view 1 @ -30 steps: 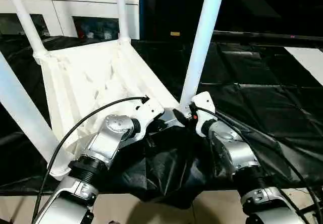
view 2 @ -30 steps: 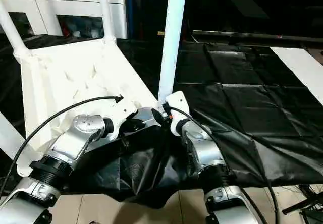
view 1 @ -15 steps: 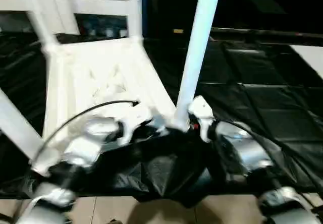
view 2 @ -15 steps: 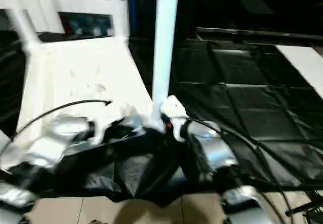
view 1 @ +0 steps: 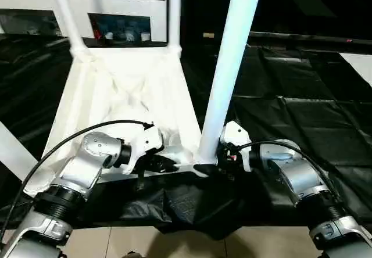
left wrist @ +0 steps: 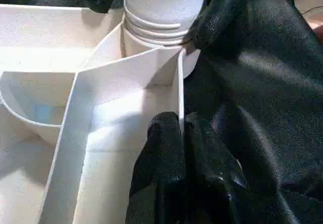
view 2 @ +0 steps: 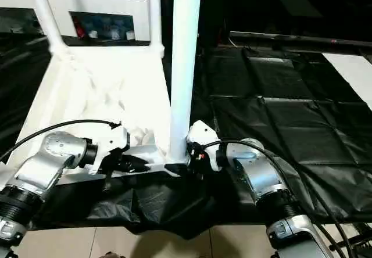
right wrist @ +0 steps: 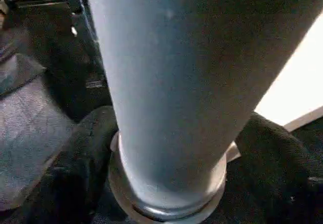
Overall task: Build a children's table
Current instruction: Rotate leg to tighten
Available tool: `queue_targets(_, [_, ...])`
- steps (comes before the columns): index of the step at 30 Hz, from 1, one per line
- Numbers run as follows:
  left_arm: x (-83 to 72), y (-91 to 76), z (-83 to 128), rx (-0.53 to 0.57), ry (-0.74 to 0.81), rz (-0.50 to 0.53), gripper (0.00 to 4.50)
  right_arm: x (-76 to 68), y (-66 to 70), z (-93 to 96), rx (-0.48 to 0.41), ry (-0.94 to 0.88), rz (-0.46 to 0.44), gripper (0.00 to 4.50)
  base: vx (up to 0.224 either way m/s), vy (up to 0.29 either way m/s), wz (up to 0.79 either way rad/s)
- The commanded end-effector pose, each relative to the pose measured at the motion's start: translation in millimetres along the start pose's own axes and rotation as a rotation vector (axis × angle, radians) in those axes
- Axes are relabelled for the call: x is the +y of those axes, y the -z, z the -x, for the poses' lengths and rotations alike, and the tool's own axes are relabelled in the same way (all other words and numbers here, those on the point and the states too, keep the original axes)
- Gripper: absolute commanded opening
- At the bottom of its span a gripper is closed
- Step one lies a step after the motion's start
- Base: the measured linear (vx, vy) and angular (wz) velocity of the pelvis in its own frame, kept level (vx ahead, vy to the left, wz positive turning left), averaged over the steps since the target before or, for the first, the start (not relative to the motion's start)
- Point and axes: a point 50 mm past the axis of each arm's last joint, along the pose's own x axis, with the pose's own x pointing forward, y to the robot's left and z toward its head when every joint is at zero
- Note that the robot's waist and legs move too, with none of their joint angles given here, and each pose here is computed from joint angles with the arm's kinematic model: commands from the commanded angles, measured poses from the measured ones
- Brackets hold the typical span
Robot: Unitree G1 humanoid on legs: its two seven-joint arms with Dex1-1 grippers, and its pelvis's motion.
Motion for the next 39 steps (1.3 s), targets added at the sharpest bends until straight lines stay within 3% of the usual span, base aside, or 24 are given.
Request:
queue_targets(1, [-5.3, -5.8, -8, -0.022, 0.084, -0.03, 0.0, 1.9, -3.9, 1.6, -0.007, -0.02, 0.021, 3.5, 0.0, 0.0, 0.0])
queue_targets(9, [-5.8, -4.4, -8, -0.013, 0.1, -0.025, 0.0, 3.0, -4.0, 1.8, -0.015, -0.034, 0.019, 2.8, 0.0, 0.0, 0.0])
queue_targets(18, [0.1, -3.2, -11, -0.003, 0.024, -0.014, 0.0, 4.8, -2.8, -5.0, -0.053, 0.0, -0.015, 2.69, 0.0, 0.0, 0.0])
queue_targets(19, [8.1, -6.0, -19, -0.001, -0.075, -0.003, 0.0, -3.0, -0.6, -13.4, -0.061, 0.141, -0.05, 2.69, 0.0, 0.0, 0.0])
queue_targets(23, [19.7, -12.2, -33, 0.001, -0.221, 0.024, 0.0, -13.7, 1.7, -26.3, -0.073, 0.348, -0.135, 2.68, -0.013, 0.0, 0.0])
queue_targets(24, [28.2, -21.1, -44, -0.015, -0.336, 0.06, 0.0, -16.5, 1.3, -39.2, -0.081, 0.459, -0.201, 2.67, -0.052, 0.005, -0.02])
queue_targets(28, [30.4, -30.2, -54, -0.031, -0.381, 0.085, 0.0, -15.3, -0.2, -52.8, -0.071, 0.528, -0.239, 2.67, -0.013, 0.001, -0.01])
queue_targets(31, [29.5, -39.0, -65, -0.038, -0.402, 0.084, 0.0, -7.0, -8.7, -71.0, -0.104, 0.503, -0.258, 2.67, 0.0, 0.0, 0.0])
queue_targets(33, [27.2, -43.6, -72, -0.04, -0.402, 0.073, 0.0, 1.3, -16.5, -83.1, -0.137, 0.452, -0.26, 3.23, 0.0, 0.0, 0.0])
queue_targets(39, [24.2, -41.7, -71, -0.056, -0.364, 0.045, 0.0, -0.6, -17.4, -80.5, -0.146, 0.442, -0.247, 3.83, 0.0, 0.0, 0.0])
